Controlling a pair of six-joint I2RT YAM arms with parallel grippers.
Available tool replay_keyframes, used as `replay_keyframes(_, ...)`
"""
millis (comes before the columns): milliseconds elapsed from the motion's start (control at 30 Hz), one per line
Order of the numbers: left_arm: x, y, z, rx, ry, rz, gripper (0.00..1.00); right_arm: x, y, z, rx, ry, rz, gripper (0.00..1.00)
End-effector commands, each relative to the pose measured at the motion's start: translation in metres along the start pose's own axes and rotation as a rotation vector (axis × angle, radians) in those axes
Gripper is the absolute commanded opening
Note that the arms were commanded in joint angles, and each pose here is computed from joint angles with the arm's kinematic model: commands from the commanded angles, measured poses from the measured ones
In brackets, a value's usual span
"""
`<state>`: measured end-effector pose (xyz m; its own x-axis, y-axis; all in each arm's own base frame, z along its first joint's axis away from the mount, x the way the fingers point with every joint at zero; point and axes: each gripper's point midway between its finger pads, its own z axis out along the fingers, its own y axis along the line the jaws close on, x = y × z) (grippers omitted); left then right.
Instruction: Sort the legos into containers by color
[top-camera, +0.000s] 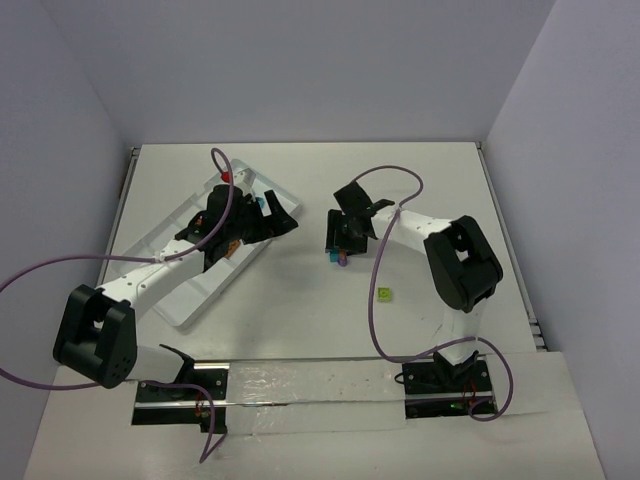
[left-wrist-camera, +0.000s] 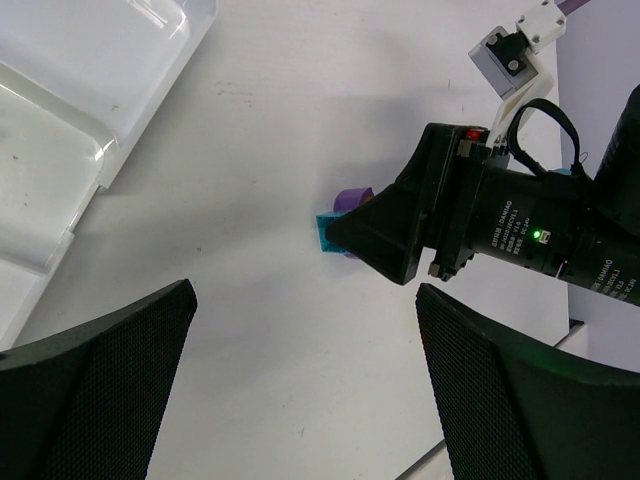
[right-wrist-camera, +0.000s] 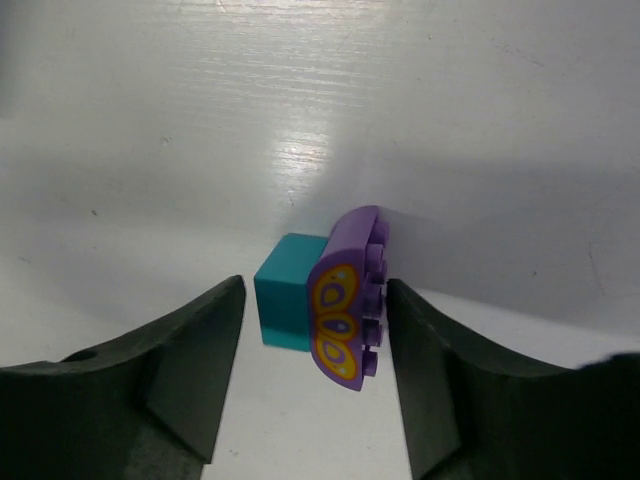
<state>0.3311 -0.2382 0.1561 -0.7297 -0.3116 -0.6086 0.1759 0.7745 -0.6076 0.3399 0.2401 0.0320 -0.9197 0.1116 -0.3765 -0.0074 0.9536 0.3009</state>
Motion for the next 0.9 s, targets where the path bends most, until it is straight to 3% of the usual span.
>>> replay_keyframes(0,-0.011,-0.008,0.001,0.014,-0.019,0.002,0.99,-0.01,0.003,-0.006,-0.005,-0.02,-0.03,0.77)
replay_keyframes(333,-0.007,-0.01,0.007,0.016,0.002,0.002,0.99,-0.023,0.005,-0.026,-0.119,-0.041,0.021,0.81)
replay_keyframes(567,-0.005,-0.011,0.013,0.018,0.014,0.002,0.99,-0.004,0.014,-0.021,-0.199,0.024,0.02,0.84)
replay_keyframes(867,-0.005,-0.012,0.016,0.013,0.02,0.004,0.99,0.015,0.052,-0.035,-0.355,0.052,-0.09,0.84)
